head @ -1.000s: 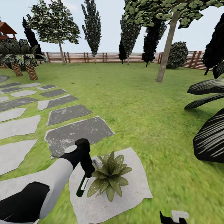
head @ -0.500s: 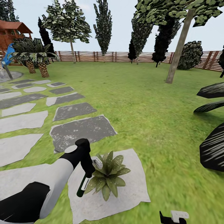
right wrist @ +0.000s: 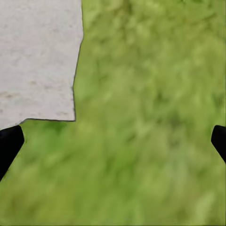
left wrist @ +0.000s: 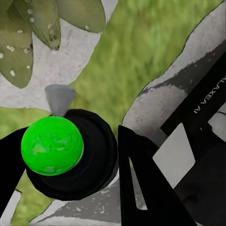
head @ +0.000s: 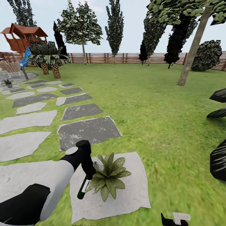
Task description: Pick up the pesticide atomizer in the garden and spray insectifuge to fully cover both potted plants in the garden.
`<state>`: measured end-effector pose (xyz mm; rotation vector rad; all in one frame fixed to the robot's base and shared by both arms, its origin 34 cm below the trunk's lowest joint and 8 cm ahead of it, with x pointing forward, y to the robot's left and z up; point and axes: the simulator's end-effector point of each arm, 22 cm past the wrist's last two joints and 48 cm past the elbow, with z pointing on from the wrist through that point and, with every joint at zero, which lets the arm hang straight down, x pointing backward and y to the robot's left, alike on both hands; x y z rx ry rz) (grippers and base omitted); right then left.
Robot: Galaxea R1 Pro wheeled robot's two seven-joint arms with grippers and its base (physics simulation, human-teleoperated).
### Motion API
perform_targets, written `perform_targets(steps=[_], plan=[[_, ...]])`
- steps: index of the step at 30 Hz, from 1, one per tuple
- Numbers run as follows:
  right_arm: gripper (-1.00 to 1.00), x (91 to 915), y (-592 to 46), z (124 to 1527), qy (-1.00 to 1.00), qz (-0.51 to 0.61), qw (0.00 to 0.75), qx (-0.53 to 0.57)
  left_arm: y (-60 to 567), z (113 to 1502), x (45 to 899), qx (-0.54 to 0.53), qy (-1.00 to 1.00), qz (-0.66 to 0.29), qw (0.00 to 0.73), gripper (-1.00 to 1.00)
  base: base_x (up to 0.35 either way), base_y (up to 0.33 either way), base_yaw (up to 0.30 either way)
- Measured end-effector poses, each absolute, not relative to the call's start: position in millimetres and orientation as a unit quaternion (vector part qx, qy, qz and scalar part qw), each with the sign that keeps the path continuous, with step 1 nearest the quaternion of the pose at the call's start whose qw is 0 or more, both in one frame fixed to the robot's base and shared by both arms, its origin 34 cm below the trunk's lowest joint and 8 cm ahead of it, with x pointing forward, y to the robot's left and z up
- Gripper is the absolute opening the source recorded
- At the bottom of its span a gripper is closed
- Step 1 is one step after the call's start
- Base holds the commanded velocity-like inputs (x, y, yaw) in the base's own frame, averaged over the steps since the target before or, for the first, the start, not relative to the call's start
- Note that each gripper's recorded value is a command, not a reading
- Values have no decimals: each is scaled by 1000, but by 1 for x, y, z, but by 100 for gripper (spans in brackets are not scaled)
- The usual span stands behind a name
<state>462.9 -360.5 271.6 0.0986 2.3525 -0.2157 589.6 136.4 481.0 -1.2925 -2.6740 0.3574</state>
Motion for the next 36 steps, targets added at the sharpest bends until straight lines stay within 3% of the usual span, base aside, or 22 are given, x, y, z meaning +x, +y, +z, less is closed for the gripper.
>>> perform_targets(steps=[10,18,24,36], plan=[[100,463,-360,272,921,-84,379,38,140,474,585,-431,-892,115,80,-100,0,0,273],[100,462,-363,272,921,-86,378,38,151,460,584,-431,-895,89,79,-100,2,-2,15],[100,462,-363,272,921,-86,379,38,150,460,584,-431,-895,89,76,-100,108,-226,53],[100,462,-363,272,921,-86,378,38,146,461,584,-433,-894,91,74,-100,4,-272,271]])
